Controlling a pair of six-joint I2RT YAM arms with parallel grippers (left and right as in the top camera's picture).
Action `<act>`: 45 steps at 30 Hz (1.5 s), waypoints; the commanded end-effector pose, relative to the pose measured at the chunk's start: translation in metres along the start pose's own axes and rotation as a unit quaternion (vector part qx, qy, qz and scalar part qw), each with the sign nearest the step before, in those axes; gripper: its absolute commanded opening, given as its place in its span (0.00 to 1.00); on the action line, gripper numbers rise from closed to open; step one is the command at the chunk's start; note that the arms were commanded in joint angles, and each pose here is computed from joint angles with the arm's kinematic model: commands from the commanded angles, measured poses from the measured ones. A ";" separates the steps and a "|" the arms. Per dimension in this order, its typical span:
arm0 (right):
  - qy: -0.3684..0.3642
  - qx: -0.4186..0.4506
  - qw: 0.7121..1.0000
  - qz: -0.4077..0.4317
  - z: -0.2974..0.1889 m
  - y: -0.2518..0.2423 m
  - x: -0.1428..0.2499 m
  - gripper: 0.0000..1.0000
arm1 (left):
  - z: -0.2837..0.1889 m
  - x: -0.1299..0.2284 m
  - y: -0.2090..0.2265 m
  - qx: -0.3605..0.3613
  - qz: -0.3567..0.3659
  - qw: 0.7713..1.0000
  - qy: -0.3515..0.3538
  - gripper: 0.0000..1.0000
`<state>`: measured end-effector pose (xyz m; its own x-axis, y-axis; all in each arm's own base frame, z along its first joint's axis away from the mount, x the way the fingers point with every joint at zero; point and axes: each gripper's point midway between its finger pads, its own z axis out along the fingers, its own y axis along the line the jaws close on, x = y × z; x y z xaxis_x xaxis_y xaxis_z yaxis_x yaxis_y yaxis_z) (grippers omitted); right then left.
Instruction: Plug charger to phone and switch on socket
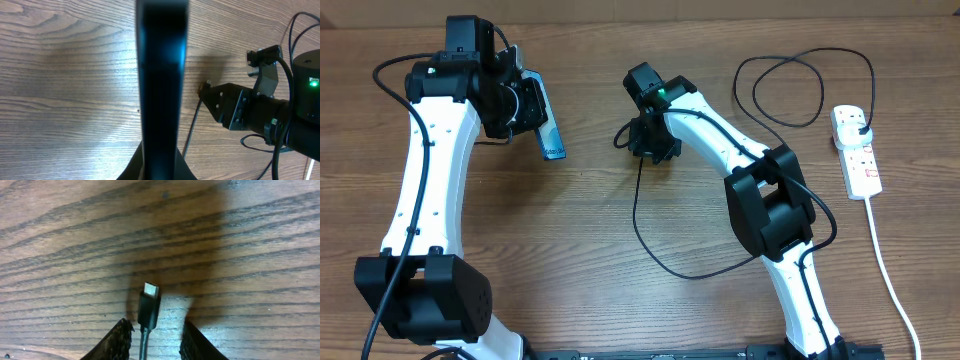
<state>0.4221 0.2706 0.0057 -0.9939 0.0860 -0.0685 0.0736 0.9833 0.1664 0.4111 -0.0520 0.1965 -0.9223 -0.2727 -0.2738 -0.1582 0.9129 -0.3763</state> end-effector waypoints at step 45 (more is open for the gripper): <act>0.001 0.067 0.998 -0.016 0.037 -0.012 0.019 0.15 | -0.004 -0.004 -0.004 0.004 -0.003 1.000 -0.009 0.04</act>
<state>0.4168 0.2791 0.0030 -0.9899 0.0608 -0.1279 0.0484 0.9940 0.0980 0.4112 -0.0521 0.1966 -0.9223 -0.2727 -0.2740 -0.1580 0.9128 -0.3767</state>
